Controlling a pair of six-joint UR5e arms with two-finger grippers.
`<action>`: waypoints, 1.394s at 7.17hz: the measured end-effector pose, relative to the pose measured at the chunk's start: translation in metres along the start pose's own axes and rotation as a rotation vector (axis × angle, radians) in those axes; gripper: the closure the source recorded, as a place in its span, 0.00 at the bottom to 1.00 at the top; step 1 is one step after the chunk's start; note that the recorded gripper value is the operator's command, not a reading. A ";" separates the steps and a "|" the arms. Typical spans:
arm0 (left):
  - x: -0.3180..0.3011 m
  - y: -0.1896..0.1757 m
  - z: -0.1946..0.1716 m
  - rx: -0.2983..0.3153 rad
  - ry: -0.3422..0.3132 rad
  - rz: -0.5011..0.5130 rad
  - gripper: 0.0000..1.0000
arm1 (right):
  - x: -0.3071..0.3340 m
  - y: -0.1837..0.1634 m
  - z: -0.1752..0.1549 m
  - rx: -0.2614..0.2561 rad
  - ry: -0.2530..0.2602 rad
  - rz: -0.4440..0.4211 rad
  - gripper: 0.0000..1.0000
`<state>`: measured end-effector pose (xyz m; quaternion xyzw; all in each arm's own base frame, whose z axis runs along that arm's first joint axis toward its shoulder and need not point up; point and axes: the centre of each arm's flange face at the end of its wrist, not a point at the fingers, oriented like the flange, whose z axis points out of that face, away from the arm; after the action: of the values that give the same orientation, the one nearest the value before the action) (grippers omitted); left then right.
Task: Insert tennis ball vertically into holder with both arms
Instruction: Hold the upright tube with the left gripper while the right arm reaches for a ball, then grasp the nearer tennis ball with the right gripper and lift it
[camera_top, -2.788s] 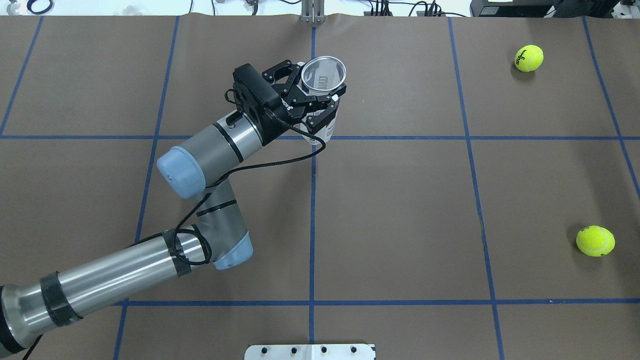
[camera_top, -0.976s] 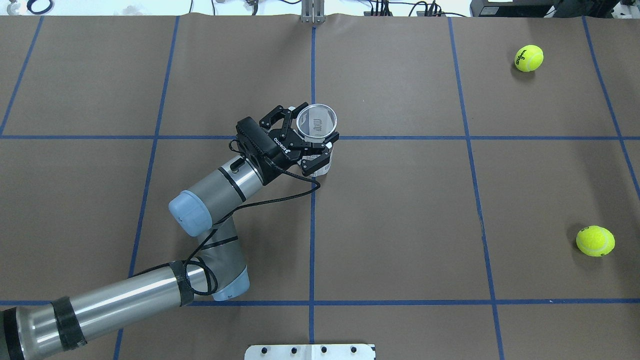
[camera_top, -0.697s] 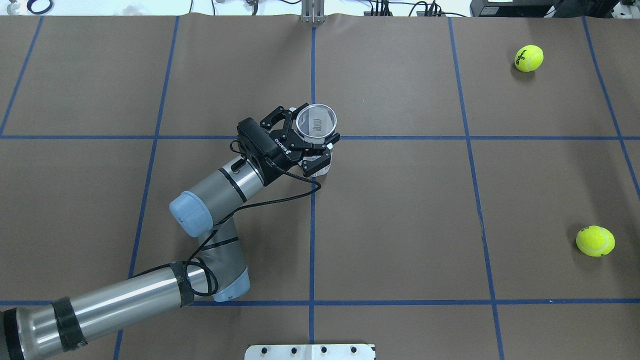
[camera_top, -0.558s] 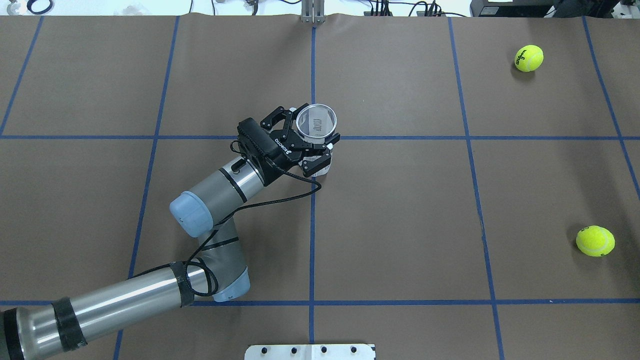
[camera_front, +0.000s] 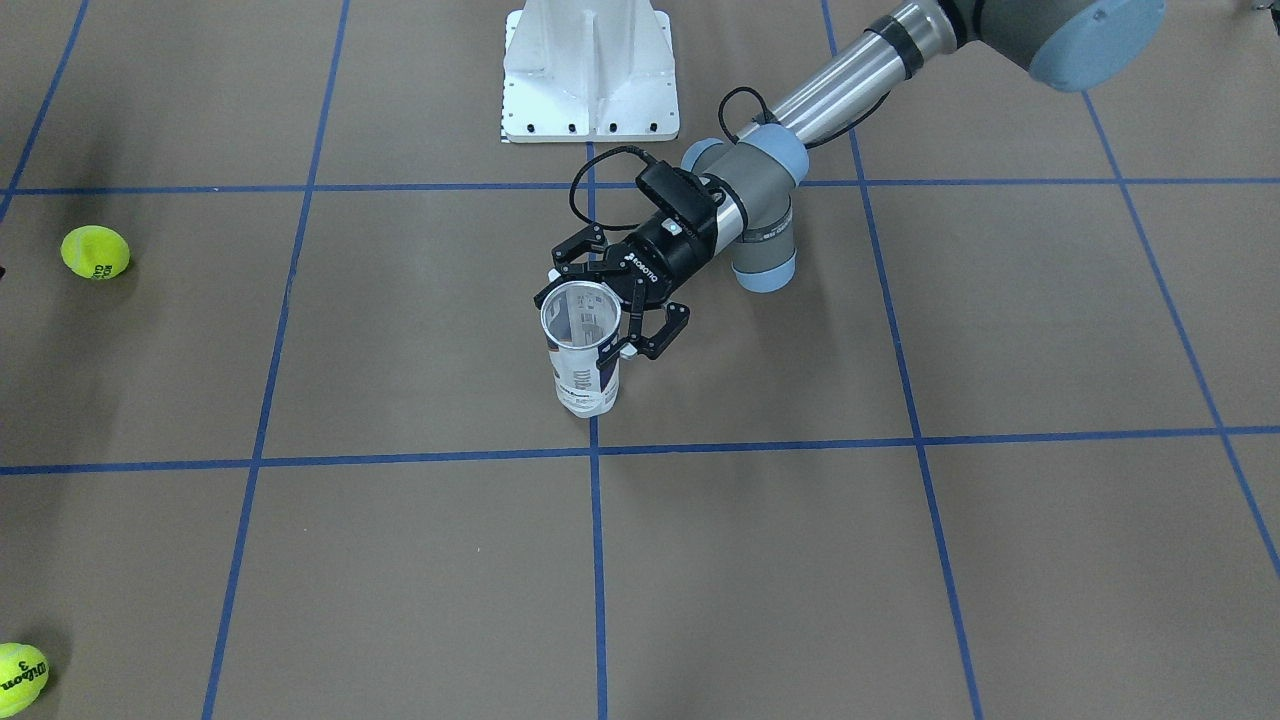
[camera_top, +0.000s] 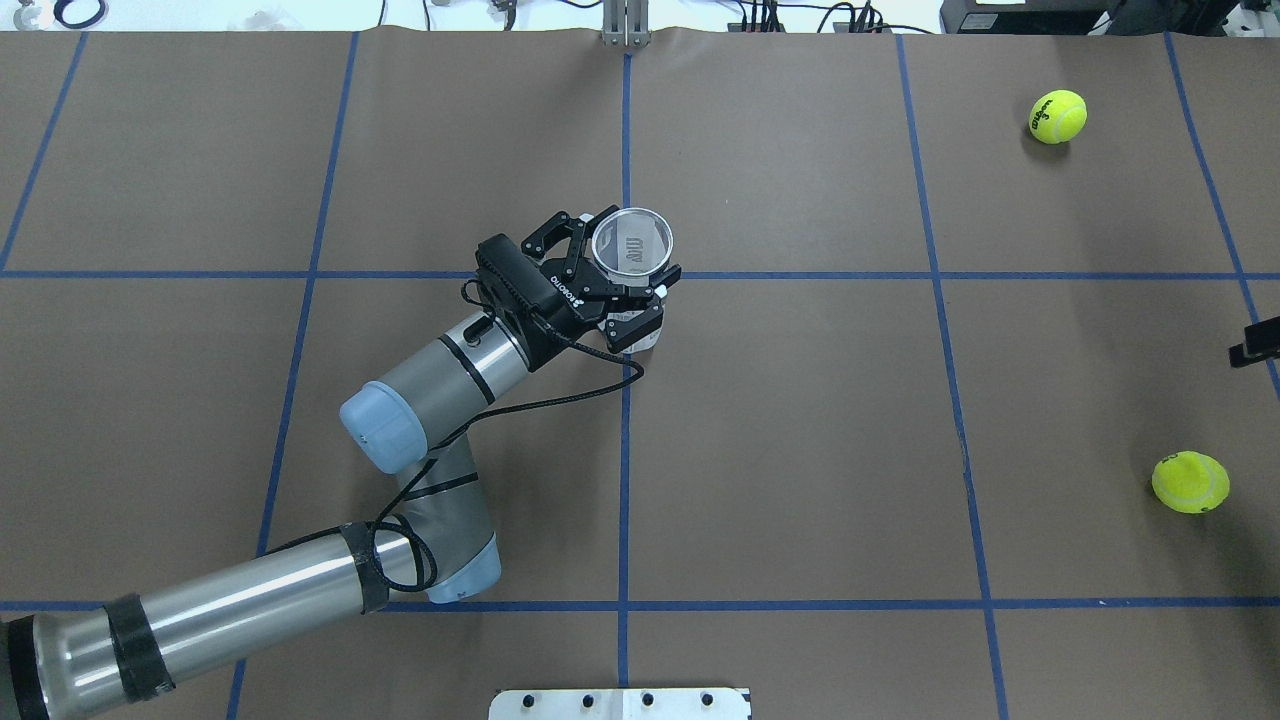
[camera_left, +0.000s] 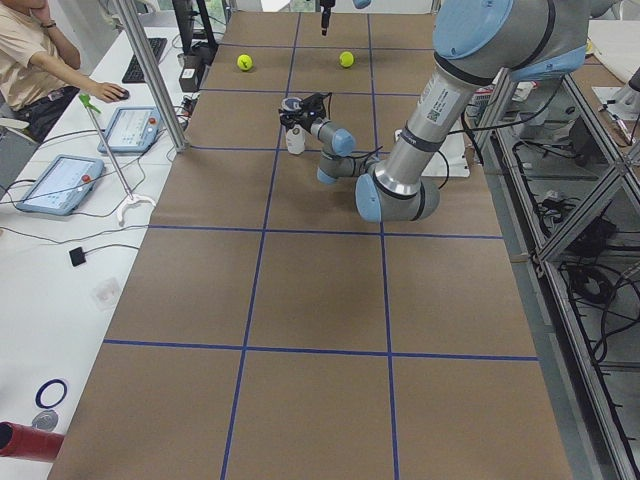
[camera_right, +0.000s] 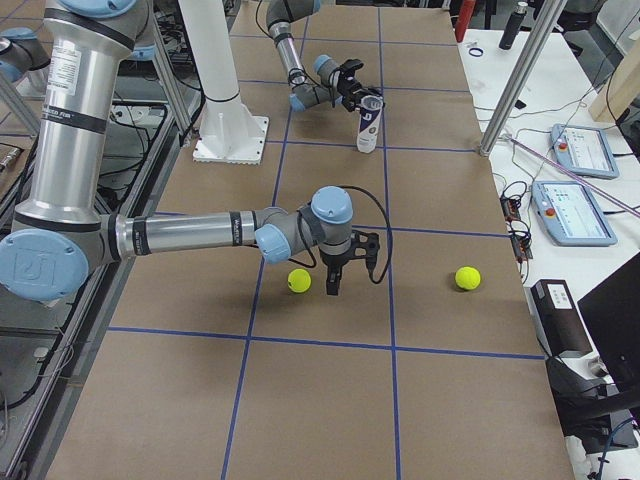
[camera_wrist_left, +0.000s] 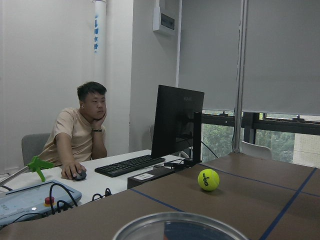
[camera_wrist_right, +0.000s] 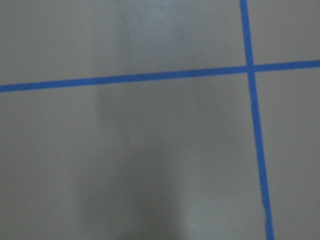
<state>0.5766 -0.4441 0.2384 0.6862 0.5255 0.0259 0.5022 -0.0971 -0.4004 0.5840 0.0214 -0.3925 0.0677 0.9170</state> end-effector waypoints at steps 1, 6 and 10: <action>0.000 0.000 0.000 -0.001 0.000 0.000 0.02 | -0.008 0.026 0.020 0.008 0.009 0.000 0.00; 0.001 0.001 0.001 -0.008 -0.002 0.003 0.02 | -0.016 0.093 0.065 0.006 0.051 -0.047 0.00; 0.002 0.002 0.000 -0.010 0.000 0.002 0.02 | -0.031 0.112 0.095 0.006 0.110 -0.092 1.00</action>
<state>0.5794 -0.4423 0.2390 0.6841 0.5247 0.0289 0.5059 -0.2018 -0.3021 0.6254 0.0385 -0.3401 0.0275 0.9392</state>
